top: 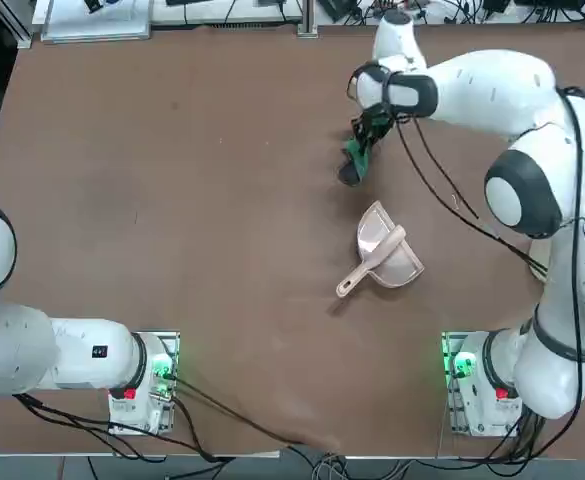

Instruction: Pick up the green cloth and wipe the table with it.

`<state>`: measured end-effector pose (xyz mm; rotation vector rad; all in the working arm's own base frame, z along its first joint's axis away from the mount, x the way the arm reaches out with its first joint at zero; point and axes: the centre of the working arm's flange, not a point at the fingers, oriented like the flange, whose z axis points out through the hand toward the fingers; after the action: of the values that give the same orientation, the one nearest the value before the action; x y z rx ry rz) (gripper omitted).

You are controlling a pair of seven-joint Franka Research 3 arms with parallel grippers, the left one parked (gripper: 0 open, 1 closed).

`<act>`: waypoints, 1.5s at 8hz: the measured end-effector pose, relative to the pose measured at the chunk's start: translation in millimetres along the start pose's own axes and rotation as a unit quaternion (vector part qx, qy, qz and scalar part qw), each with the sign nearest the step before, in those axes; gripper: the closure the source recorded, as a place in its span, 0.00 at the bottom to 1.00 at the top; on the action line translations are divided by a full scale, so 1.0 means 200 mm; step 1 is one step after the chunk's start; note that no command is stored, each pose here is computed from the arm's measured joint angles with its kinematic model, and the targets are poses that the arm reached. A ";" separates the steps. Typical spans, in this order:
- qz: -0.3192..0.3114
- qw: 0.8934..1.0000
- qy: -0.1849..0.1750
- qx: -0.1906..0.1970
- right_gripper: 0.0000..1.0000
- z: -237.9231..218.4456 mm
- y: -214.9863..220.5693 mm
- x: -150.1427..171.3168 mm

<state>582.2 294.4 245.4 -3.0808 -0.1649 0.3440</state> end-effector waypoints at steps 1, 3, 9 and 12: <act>0.003 0.999 -0.021 -0.025 0.92 -0.14 0.14 -0.02; 0.009 0.995 -0.053 -0.085 0.92 -0.40 0.42 -0.10; -0.073 0.972 -0.158 -0.155 0.93 -0.37 1.32 -0.35; -0.060 0.983 -0.135 -0.110 0.93 -0.08 1.51 -0.49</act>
<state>522.0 -16.2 268.1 -3.2018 -0.4210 0.7885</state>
